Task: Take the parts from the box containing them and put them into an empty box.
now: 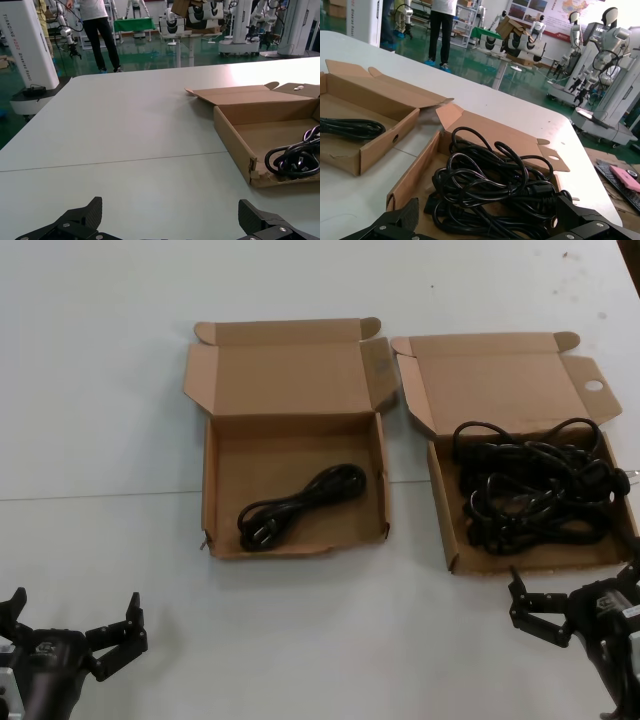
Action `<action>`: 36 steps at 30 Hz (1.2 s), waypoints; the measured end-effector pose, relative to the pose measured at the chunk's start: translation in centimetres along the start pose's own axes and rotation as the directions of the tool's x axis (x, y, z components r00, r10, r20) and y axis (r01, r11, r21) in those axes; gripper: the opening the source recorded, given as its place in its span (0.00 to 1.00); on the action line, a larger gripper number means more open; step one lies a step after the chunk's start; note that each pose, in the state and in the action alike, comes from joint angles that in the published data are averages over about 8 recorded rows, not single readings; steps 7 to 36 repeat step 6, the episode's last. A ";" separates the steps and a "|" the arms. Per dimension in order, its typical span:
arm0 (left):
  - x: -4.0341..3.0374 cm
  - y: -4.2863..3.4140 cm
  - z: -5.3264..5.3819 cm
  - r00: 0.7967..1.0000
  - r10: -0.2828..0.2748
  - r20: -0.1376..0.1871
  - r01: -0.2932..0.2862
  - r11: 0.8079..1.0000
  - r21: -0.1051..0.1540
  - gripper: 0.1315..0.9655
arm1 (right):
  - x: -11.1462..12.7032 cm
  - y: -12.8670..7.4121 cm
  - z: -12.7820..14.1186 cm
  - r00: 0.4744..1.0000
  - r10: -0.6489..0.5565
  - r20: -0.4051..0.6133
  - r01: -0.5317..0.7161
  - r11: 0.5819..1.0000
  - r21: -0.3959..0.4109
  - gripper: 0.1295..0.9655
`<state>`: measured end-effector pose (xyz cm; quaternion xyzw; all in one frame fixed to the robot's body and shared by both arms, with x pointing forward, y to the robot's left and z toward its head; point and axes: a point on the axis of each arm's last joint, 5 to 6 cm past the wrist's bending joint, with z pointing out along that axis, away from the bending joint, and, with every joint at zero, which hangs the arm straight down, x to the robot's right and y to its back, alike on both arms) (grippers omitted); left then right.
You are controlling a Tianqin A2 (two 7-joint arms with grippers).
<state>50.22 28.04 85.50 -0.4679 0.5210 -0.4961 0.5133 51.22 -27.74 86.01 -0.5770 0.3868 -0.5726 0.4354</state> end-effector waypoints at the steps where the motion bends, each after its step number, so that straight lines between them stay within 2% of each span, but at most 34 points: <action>1: 0.00 0.00 0.0 1.000 0.000 0.000 0.000 1.000 0.000 1.00 | 0.0 0.0 0.0 1.000 0.000 0.000 0.000 1.000 0.000 1.00; 36: 0.00 0.00 0.0 1.000 0.000 0.000 0.000 1.000 0.000 1.00 | 0.0 0.0 0.0 1.000 0.000 0.000 0.000 1.000 0.000 1.00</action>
